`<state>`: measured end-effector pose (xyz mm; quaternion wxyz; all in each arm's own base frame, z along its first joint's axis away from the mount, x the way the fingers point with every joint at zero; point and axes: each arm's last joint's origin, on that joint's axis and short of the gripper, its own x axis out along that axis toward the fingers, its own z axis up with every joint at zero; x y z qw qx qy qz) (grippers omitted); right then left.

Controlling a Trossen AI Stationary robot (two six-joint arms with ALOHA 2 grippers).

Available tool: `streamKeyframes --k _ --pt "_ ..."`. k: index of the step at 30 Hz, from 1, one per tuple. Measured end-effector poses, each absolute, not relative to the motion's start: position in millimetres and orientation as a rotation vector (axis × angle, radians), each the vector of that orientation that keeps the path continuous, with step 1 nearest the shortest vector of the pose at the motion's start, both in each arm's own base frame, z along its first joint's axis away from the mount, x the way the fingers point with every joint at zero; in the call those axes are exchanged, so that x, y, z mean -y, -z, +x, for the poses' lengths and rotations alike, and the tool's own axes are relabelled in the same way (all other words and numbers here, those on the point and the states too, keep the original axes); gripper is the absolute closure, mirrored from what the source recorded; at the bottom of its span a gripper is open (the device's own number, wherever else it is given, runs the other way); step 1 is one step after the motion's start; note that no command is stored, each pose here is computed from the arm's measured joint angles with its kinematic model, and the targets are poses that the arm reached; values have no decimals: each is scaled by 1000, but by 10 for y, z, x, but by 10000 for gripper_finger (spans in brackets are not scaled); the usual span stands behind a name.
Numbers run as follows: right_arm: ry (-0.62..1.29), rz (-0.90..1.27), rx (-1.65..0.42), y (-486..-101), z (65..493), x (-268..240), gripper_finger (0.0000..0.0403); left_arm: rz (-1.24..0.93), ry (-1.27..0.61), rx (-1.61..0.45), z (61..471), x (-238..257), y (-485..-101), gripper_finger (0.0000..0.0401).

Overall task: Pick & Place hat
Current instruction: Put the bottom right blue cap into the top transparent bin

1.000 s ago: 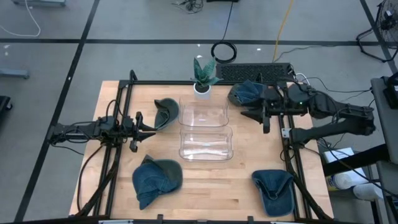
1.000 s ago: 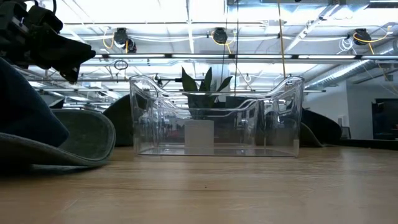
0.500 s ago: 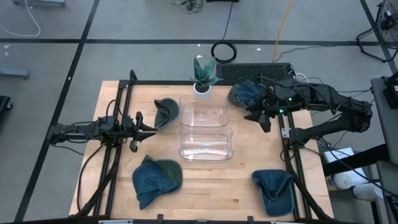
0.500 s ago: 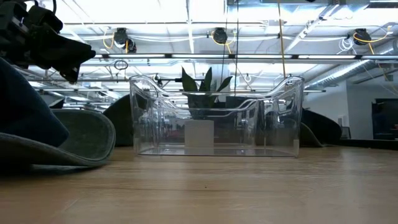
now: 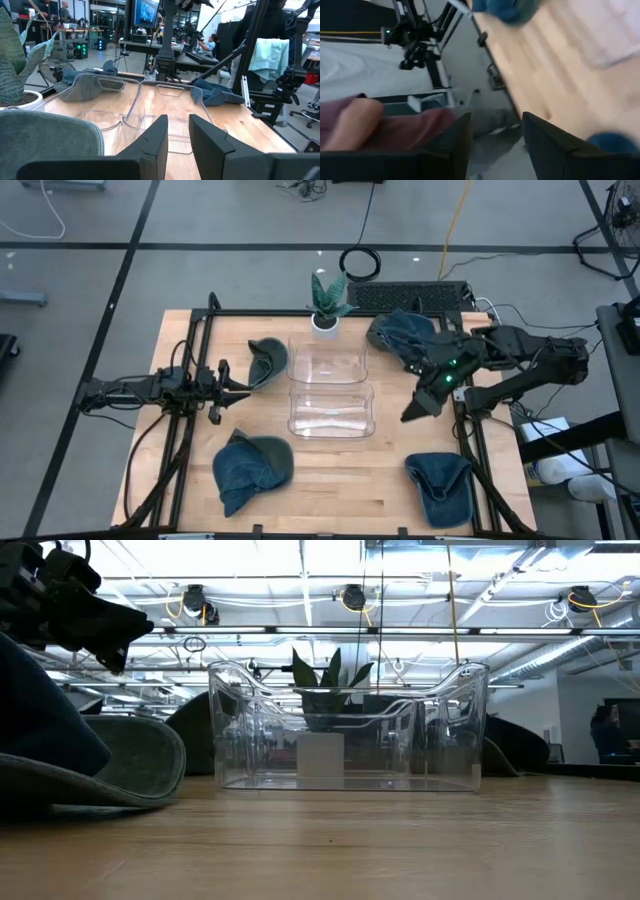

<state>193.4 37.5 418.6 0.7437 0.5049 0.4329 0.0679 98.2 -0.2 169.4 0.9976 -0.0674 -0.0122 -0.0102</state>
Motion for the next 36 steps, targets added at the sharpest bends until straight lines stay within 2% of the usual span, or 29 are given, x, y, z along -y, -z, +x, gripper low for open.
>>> streamKeyframes --k 13,29,32,36 --pt "-197 1261 -1250 -4137 1790 -1053 257 -135 20 24 982 2 -1694 313" --pt "-361 1564 -1406 -4064 2159 -1961 257 -135 21 24 982 2 -1694 313" --pt "-335 1621 -1446 -4033 2172 -2078 257 -135 21 24 982 2 -1694 313" --pt "-179 1626 -1387 -3935 2155 -2115 257 -135 21 24 982 2 -1694 313"
